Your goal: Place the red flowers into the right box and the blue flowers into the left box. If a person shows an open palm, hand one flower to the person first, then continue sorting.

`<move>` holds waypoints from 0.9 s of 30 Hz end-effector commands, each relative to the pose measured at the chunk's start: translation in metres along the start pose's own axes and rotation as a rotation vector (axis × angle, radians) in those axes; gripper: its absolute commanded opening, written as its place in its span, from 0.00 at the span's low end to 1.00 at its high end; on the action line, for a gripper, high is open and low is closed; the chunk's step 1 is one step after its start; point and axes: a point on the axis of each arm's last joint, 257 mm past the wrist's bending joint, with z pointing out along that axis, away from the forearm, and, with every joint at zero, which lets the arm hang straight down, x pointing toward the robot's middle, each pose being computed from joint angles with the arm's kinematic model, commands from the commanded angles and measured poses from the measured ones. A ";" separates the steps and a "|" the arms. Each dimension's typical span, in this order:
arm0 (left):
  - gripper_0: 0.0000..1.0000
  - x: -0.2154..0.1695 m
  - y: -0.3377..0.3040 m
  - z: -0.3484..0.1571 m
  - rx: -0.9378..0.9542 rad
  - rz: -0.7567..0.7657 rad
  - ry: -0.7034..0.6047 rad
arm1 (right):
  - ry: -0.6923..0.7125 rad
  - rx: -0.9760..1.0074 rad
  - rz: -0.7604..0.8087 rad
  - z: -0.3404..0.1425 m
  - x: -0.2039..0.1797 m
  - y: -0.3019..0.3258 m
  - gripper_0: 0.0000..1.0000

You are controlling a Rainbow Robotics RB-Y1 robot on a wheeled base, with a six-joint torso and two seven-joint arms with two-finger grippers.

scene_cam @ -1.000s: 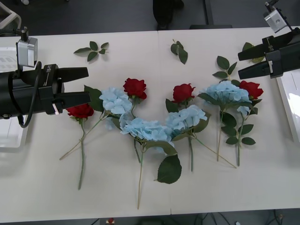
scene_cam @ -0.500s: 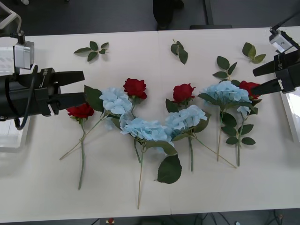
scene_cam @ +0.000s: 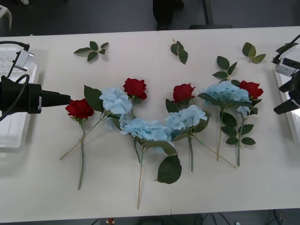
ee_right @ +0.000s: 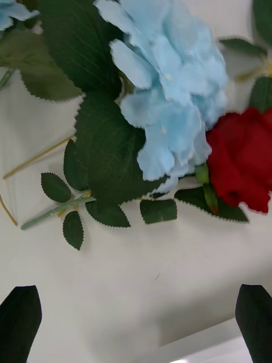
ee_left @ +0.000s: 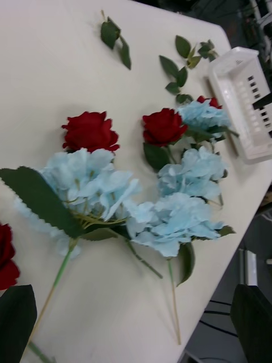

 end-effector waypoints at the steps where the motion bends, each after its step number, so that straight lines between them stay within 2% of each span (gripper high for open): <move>1: 1.00 -0.005 0.027 -0.018 -0.133 -0.067 0.038 | 0.030 0.009 0.212 0.009 0.028 0.000 1.00; 6: 1.00 0.014 0.062 -0.014 -0.292 -0.077 0.111 | 0.030 0.044 0.364 0.042 0.050 0.007 1.00; 13: 1.00 0.027 0.094 -0.005 -0.459 -0.107 0.174 | 0.026 0.067 0.490 0.068 0.046 0.016 1.00; 27: 1.00 0.067 0.123 0.032 -0.628 -0.053 0.286 | -0.015 0.066 0.629 0.109 -0.007 0.039 1.00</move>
